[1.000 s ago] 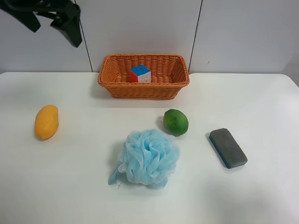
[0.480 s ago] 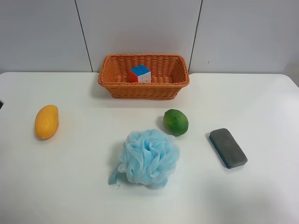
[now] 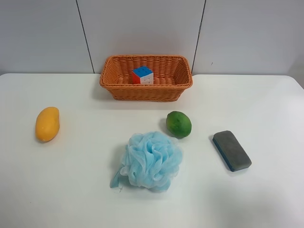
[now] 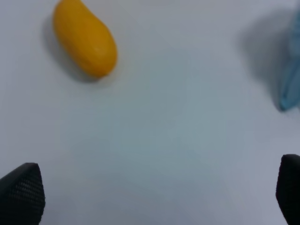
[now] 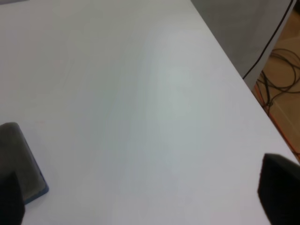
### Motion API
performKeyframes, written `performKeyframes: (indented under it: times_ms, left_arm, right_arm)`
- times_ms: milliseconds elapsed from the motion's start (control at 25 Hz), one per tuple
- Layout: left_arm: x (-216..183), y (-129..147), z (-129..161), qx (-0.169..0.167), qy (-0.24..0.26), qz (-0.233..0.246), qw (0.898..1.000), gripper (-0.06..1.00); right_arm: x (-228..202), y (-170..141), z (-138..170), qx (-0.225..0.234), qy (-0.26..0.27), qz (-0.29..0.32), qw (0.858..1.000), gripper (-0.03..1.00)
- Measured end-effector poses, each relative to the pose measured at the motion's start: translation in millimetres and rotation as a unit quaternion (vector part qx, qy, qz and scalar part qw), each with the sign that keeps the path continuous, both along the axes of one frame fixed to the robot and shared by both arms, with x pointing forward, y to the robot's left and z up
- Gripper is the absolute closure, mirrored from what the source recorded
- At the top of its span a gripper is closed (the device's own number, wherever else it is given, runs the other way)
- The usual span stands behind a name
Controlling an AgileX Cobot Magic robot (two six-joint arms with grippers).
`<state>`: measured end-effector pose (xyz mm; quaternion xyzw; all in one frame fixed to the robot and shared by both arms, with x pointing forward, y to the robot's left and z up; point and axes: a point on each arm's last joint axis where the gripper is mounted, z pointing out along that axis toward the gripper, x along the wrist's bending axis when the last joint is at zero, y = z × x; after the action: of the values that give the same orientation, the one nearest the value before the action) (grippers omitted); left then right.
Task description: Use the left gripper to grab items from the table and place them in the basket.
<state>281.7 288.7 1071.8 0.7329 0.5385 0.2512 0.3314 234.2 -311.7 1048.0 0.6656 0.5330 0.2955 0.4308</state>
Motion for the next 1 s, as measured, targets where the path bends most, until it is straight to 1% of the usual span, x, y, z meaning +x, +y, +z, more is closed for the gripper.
performKeyframes:
  times_ms: [200,440,640,1000]
  left_arm:
    - [-12.5,6.4,-15.1,-0.01,-0.014,0.065,0.998,-0.05]
    - [-33.2,9.2,-14.2,-0.014,-0.076,0.11,0.991,-0.05]
    - [-49.0,9.0,-14.0,-0.019,-0.124,0.12,0.985,-0.05]
    - [-50.9,9.0,-14.5,-0.02,-0.13,0.12,0.984,-0.05]
  right_arm:
    - [0.0,0.0,0.0,0.0,0.0,0.0,1.0,-0.02]
    - [0.0,0.0,0.0,0.0,0.0,0.0,1.0,-0.02]
    - [0.0,0.0,0.0,0.0,0.0,0.0,1.0,-0.02]
    - [0.0,0.0,0.0,0.0,0.0,0.0,1.0,-0.02]
